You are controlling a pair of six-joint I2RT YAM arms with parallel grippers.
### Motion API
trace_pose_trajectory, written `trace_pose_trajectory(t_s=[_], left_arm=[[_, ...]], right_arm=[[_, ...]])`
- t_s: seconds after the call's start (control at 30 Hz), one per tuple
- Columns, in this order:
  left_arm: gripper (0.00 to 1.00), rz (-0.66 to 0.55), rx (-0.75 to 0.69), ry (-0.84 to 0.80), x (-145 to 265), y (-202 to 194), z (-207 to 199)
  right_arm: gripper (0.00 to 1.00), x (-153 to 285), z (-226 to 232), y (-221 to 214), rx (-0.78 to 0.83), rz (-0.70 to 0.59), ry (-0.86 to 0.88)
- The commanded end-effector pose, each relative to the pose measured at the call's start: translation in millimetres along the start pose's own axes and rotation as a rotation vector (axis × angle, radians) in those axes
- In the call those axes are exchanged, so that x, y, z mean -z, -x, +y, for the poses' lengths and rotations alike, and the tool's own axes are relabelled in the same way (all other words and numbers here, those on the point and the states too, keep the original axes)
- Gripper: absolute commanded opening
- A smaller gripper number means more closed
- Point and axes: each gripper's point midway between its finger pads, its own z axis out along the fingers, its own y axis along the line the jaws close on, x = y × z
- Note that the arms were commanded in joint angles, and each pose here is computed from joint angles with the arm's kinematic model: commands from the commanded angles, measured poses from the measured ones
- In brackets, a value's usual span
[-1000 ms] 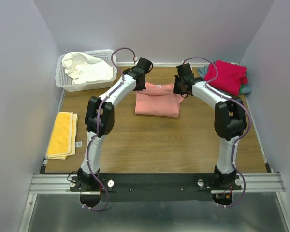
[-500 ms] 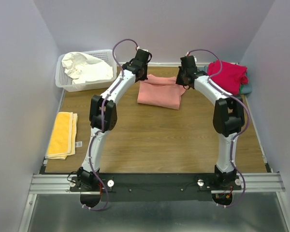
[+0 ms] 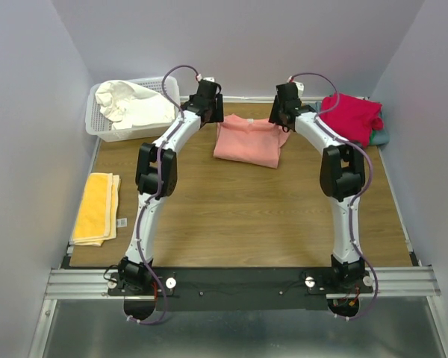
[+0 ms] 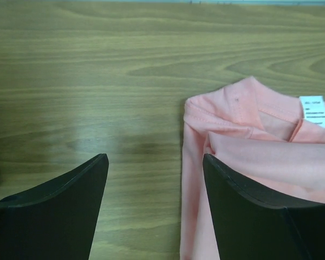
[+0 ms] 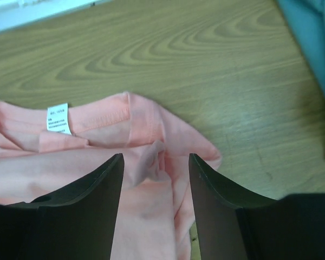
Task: Fold and stack the t-shirts
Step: Fold the tshirt
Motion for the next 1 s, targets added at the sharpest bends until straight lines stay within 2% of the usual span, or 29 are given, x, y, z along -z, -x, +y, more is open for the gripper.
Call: trace_pose_trajectory(t_s=[0.0, 0.23, 0.4, 0.57, 0.7, 0.97], left_arm=[[0.8, -0.188, 0.031, -0.063, 53, 72, -18], [0.8, -0.12, -0.071, -0.093, 73, 41, -43], [0.8, -0.058, -0.156, -0.147, 90, 6, -74], [0.79, 0.024, -0.188, -0.174, 92, -31, -87], [0.79, 0.099, -0.197, -0.145, 89, -65, -80], [0.79, 0.162, -0.204, -0.111, 77, -98, -68]], right_arm=[[0.6, 27, -13, 48, -0.024, -0.121, -0.064], [0.6, 60, -8, 43, -0.028, -0.084, 0.017], [0.6, 81, 3, 22, -0.022, -0.015, 0.095], [0.59, 91, 19, -11, -0.001, 0.077, 0.17], [0.57, 96, 31, -43, 0.046, 0.142, 0.202], [0.49, 85, 39, -110, 0.065, 0.298, 0.227]])
